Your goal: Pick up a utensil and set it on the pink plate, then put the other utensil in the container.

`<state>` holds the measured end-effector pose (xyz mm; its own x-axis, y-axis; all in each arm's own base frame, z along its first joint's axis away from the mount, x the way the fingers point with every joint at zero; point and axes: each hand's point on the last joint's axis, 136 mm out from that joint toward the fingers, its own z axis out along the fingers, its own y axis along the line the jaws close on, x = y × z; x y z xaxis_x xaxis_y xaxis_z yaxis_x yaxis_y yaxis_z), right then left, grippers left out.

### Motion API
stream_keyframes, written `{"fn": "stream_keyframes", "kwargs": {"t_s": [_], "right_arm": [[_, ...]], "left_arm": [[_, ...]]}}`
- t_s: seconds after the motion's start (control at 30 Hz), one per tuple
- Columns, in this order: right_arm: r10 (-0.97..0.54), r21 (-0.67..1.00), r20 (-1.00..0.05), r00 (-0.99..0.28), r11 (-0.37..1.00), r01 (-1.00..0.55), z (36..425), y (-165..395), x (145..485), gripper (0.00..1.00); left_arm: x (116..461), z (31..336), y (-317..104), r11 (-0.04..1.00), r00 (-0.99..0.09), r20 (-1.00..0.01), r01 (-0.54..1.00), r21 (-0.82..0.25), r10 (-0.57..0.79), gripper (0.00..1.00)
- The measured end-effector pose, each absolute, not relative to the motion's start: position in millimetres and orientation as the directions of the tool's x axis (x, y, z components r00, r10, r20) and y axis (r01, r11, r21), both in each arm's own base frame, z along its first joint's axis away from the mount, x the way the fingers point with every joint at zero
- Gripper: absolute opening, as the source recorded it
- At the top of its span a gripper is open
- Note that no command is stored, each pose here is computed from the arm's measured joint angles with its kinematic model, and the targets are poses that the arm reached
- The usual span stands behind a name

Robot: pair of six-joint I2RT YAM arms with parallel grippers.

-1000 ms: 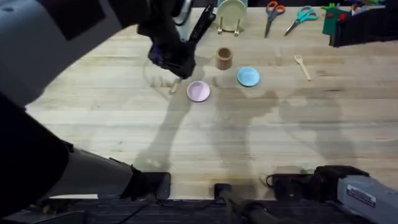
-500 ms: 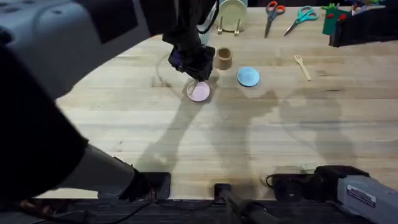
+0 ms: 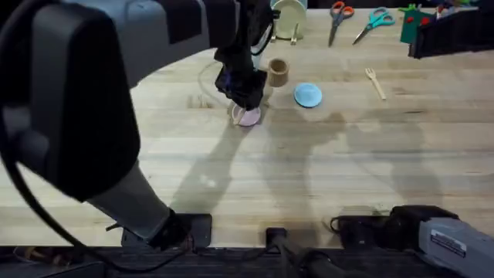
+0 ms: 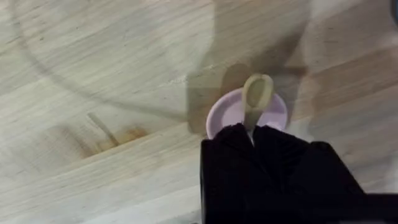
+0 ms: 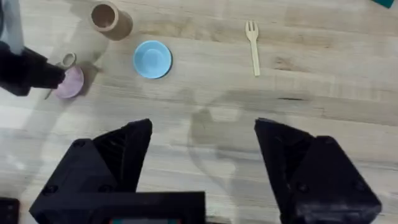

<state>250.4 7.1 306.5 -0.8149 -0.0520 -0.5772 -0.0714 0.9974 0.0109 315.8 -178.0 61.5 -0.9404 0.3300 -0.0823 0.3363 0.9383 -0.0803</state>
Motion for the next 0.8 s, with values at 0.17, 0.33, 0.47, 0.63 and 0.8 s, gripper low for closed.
{"fn": "stream_keyframes", "kwargs": {"t_s": [0.17, 0.33, 0.47, 0.63, 0.8], "right_arm": [[-0.052, 0.011, -0.577, -0.815, 0.997, -0.071, 306.5, 7.1, 250.4, 0.996], [-0.052, 0.011, -0.577, -0.815, 0.997, -0.071, 306.5, 7.1, 250.4, 0.996], [-0.052, 0.011, -0.577, -0.815, 0.997, -0.071, 306.5, 7.1, 250.4, 0.997], [-0.052, 0.011, -0.577, -0.815, 0.997, -0.071, 306.5, 7.1, 250.4, 0.996], [-0.052, 0.011, -0.577, -0.815, 0.997, -0.071, 306.4, 7.1, 250.4, 0.996]], "left_arm": [[317.0, 55.9, -178.6, 0.939, -0.941, -0.075, 0.336, -0.079, 0.330, 0.042], [317.1, 55.9, -178.6, 0.939, -0.941, -0.075, 0.336, -0.079, 0.330, 0.042], [316.2, 55.8, -178.2, 0.939, -0.941, -0.071, 0.335, -0.079, 0.330, 0.042], [316.0, 55.8, -178.0, 0.939, -0.941, -0.070, 0.335, -0.079, 0.330, 0.042], [315.9, 55.8, -178.0, 0.939, -0.941, -0.070, 0.335, -0.079, 0.330, 0.045]]}}
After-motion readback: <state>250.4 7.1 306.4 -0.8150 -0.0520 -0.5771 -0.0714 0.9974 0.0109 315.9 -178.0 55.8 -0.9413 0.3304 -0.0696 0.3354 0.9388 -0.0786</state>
